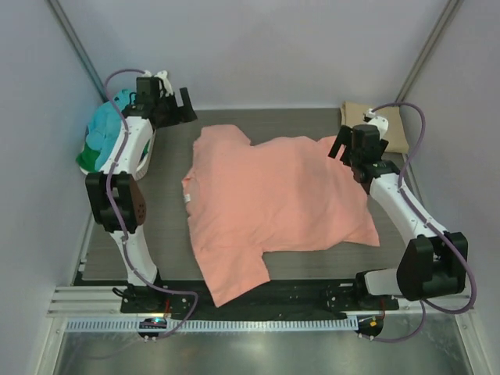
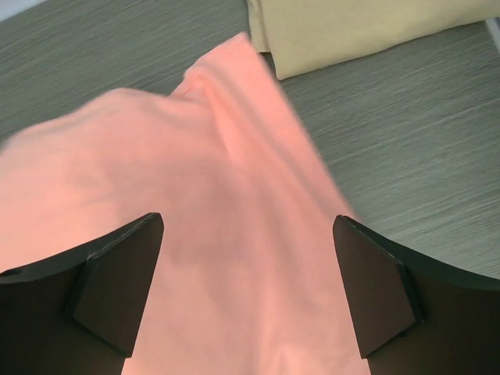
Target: Fold and stack the t-shirts
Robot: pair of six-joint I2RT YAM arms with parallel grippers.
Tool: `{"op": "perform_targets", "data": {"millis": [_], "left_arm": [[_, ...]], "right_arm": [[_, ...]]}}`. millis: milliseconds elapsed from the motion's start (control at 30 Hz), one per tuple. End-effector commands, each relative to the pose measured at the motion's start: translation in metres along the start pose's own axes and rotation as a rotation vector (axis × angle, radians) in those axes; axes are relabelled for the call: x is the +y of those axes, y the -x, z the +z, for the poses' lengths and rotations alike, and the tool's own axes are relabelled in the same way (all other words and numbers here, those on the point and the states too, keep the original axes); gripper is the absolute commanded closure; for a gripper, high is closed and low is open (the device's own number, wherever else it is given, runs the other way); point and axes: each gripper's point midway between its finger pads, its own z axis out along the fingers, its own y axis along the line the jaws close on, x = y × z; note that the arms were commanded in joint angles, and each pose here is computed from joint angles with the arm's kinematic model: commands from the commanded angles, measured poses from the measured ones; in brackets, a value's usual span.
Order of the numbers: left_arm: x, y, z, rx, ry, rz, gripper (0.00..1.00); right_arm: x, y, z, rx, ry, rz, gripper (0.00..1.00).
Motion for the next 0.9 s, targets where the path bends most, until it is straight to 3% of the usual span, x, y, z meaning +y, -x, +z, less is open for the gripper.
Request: {"op": "perform_targets", "data": {"millis": [0, 167, 200, 367, 400, 533, 667, 700, 733, 867], "left_arm": [[-0.026, 0.041, -0.061, -0.142, -0.053, -0.018, 0.0], [-0.004, -0.007, -0.086, -0.102, 0.076, -0.148, 0.04], [0.001, -0.034, -0.085, -0.053, 0.093, -0.174, 0.06], [-0.021, -0.103, -0.086, 0.021, 0.059, -0.238, 0.06], [-0.021, -0.129, -0.079, 0.07, 0.062, -0.245, 0.07], [-0.043, -0.167, -0.045, 0.162, 0.032, -0.247, 0.08], [-0.06, -0.178, -0.004, 0.219, 0.023, -0.23, 0.09], [-0.069, -0.165, 0.005, 0.199, 0.01, -0.223, 0.09], [-0.065, -0.183, 0.025, 0.251, 0.031, -0.224, 0.09], [-0.066, -0.185, 0.067, 0.295, 0.054, -0.231, 0.1]], "right_arm": [[0.019, 0.066, -0.032, -0.233, 0.123, 0.11, 0.04], [0.027, 0.033, -0.03, -0.158, 0.199, 0.096, 0.04], [0.03, 0.025, -0.028, -0.136, 0.22, 0.093, 0.03], [0.051, -0.008, -0.012, -0.01, 0.311, 0.122, 0.06], [0.056, -0.017, -0.004, 0.026, 0.323, 0.121, 0.06], [0.087, -0.023, 0.008, 0.085, 0.39, 0.108, 0.08], [0.107, -0.03, 0.017, 0.123, 0.404, 0.075, 0.09], [0.112, -0.031, 0.016, 0.129, 0.413, 0.066, 0.09], [0.115, -0.032, 0.019, 0.133, 0.414, 0.064, 0.09], [0.119, -0.04, 0.019, 0.151, 0.421, 0.051, 0.09]]}}
